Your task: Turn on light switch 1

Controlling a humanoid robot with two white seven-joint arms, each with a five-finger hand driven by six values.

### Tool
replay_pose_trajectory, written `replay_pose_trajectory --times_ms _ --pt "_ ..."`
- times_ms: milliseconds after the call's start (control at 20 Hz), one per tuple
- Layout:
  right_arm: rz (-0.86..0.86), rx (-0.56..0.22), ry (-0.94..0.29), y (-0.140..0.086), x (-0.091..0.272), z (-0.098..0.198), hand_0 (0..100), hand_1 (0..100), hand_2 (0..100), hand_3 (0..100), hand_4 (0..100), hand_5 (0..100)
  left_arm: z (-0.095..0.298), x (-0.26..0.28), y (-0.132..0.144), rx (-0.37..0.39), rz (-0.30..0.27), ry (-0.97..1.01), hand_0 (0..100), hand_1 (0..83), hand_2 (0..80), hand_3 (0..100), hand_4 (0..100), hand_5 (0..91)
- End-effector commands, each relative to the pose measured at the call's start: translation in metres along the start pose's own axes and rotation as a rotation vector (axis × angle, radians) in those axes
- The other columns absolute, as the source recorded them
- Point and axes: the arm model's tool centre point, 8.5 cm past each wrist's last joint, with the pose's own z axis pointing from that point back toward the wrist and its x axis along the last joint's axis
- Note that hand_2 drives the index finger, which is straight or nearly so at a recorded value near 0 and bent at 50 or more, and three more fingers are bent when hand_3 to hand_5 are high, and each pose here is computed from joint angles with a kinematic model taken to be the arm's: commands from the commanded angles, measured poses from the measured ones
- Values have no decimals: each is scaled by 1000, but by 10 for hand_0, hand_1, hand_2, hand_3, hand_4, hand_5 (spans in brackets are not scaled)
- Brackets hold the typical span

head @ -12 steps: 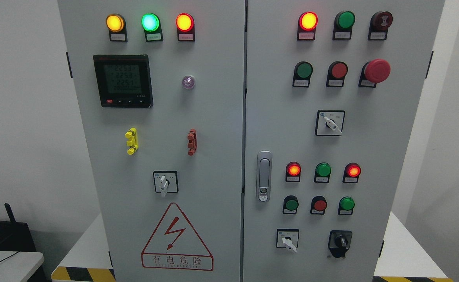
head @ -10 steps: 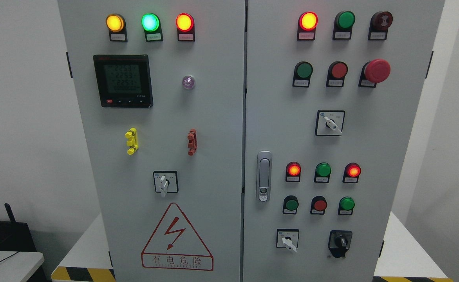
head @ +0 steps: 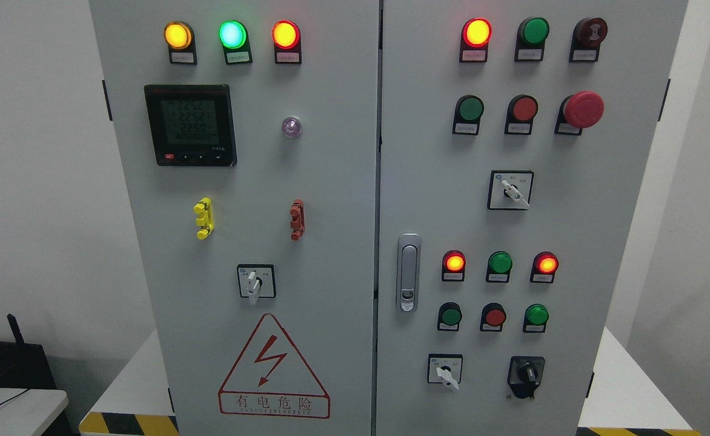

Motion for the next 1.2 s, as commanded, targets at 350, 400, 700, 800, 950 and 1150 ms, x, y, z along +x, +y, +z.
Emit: replay_pose_trajectory --times_ms 350,400,700,800,950,1150 --pt "-6 2 0 1 0 0 120 389 0 0 0 0 11 20 50 104 4 -90 271 0 0 0 0 0" --pt "-6 2 2 1 -1 0 120 389 0 0 0 0 14 20 56 121 -3 -102 273 0 0 0 0 0" --pt "-6 2 0 1 0 0 120 389 0 0 0 0 34 53 90 224 72 -273 283 0 0 0 0 0" --pt "-8 2 0 1 0 0 120 389 0 0 0 0 48 67 110 274 118 -366 289 0 0 0 0 0" --pt "-6 2 0 1 0 0 120 389 0 0 0 0 76 85 136 334 117 -502 300 0 0 0 0 0" --pt "-6 2 0 1 0 0 120 389 0 0 0 0 122 112 170 435 128 -674 316 0 0 0 0 0"
